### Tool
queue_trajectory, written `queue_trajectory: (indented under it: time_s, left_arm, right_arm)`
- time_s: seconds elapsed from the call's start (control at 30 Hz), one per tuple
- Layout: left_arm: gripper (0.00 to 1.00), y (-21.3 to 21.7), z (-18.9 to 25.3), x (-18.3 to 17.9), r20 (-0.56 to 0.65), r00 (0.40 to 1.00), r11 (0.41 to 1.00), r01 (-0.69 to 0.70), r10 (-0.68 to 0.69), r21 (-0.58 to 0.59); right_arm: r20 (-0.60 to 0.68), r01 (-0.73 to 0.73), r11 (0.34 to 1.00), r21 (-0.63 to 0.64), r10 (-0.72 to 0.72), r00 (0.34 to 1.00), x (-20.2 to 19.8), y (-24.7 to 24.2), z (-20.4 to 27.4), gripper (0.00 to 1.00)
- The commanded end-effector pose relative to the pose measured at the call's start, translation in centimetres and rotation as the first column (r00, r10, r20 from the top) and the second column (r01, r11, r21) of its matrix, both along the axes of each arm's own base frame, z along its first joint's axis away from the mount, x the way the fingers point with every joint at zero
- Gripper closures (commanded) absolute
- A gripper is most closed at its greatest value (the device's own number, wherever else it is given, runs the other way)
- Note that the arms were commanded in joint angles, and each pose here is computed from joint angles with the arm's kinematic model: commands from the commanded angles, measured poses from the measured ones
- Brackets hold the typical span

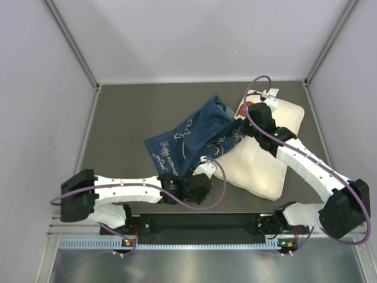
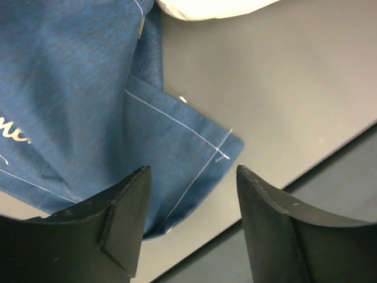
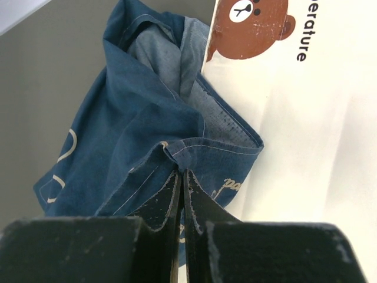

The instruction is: Put the pillow into the pillowcase

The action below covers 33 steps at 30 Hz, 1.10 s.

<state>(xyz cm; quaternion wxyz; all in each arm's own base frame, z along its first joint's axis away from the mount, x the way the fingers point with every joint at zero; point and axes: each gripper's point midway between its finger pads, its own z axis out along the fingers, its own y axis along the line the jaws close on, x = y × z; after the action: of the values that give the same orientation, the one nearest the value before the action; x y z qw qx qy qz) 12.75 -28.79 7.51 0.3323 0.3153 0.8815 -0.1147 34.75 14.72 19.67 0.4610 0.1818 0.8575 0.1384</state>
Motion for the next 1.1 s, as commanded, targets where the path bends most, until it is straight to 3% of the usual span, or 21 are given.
queue_trajectory:
  time_s: [0.0,0.27,0.4,0.63,0.83,0.87,0.97,1.03,1.07]
  left_arm:
    - [0.34,0.1,-0.2,0.9,0.028,0.998,0.997,-0.049,0.048,0.062]
    - [0.28,-0.9,-2.1,0.2,-0.052,0.998,0.992,-0.013,0.020,0.122]
    - [0.28,-1.5,-3.0,-0.7,-0.105,0.994,0.995,0.016,-0.006,0.096]
    - [0.33,-1.6,-5.0,-0.8,-0.228,0.973,0.998,0.034,-0.019,0.060]
    - [0.50,-0.9,-6.7,-1.6,-0.297,0.955,0.997,0.043,-0.020,0.071]
    - [0.59,-0.8,-6.8,-1.6,-0.302,0.953,0.996,0.040,-0.016,0.074]
    - [0.69,-0.7,-7.1,-1.7,-0.312,0.950,0.996,0.045,-0.020,0.073]
    - [0.81,-0.9,-6.9,-1.7,-0.312,0.950,0.996,0.051,-0.028,0.067]
    - [0.96,-0.5,-6.7,-1.8,-0.313,0.949,0.995,0.050,-0.022,0.081]
  right_arm:
    - [0.057,-0.007,0.999,0.032,0.005,0.998,0.9,0.0,2.2,1.00]
    - [0.056,-0.013,0.999,0.044,0.011,0.998,0.6,-0.3,1.9,1.00]
    - [0.057,-0.017,0.998,0.052,0.014,0.998,0.6,-0.2,1.8,1.00]
    - [0.055,-0.025,0.998,0.063,0.021,0.998,0.5,0.0,1.5,1.00]
    - [0.064,-0.027,0.997,0.078,0.022,0.998,0.2,0.0,1.8,1.00]
    - [0.068,-0.028,0.996,0.079,0.022,0.997,0.2,-0.1,1.9,1.00]
    - [0.077,-0.029,0.996,0.086,0.022,0.997,0.1,-0.1,2.3,1.00]
    - [0.086,-0.029,0.996,0.088,0.021,0.996,0.1,-0.1,2.7,1.00]
    - [0.090,-0.027,0.996,0.089,0.019,0.996,0.1,-0.3,2.9,1.00]
